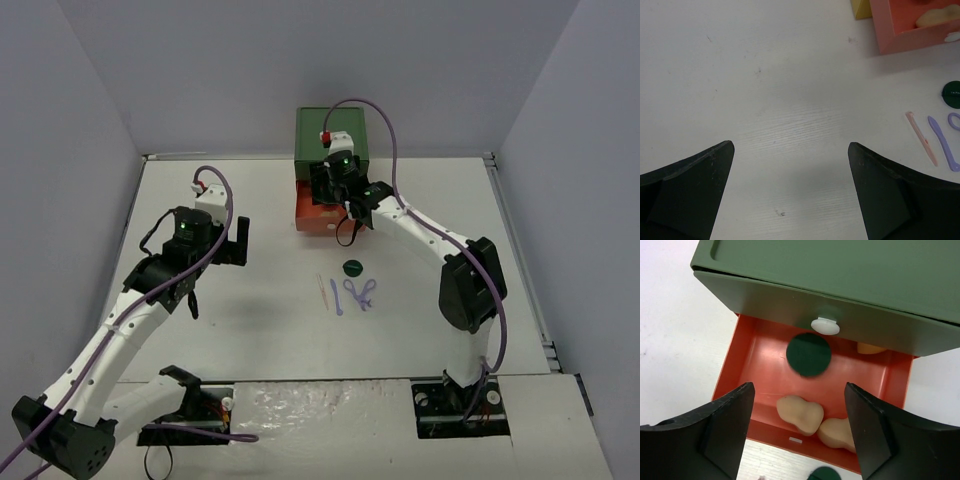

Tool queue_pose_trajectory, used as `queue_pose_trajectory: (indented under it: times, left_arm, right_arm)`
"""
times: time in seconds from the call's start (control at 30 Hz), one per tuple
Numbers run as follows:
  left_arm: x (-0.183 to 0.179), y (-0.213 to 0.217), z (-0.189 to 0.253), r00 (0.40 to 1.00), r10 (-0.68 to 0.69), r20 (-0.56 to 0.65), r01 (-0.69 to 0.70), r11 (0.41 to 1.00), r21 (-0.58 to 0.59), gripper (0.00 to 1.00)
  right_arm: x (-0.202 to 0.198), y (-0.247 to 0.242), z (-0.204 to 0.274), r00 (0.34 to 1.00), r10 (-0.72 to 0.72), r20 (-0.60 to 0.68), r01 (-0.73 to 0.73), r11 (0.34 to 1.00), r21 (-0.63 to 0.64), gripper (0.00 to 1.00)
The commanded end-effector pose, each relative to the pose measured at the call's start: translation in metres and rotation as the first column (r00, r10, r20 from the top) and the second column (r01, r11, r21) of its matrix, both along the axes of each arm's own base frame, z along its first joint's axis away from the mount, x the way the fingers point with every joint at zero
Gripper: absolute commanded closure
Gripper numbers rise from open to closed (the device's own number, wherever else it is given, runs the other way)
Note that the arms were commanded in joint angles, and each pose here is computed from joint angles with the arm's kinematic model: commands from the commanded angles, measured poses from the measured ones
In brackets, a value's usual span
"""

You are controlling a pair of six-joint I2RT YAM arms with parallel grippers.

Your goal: Organize the makeup

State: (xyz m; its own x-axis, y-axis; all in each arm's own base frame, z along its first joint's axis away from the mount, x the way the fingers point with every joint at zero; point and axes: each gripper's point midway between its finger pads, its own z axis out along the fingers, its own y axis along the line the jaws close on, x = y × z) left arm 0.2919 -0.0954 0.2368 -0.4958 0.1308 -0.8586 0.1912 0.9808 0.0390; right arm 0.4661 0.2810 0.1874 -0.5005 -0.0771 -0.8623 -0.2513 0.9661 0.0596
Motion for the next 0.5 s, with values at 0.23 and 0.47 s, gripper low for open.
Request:
queue_pose_trajectory:
  times: [0.23, 0.47]
  left_arm:
    - [0.010, 0.000, 0.021, 0.997, 0.020, 0.072, -0.018, 0.999, -0.029, 0.03]
    - [0.011, -0.002, 0.020, 0.998, 0.017, 0.067, -0.014, 0.999, -0.034, 0.03]
  right_arm:
    - [-0.054, -0.031, 0.057, 0.989, 0.084, 0.119, -0.089, 0.995, 0.038, 0.21]
    - [-0.109, -0.060, -0.020, 0.994, 0.106, 0.034, -0.107, 0.994, 0.031, 0.22]
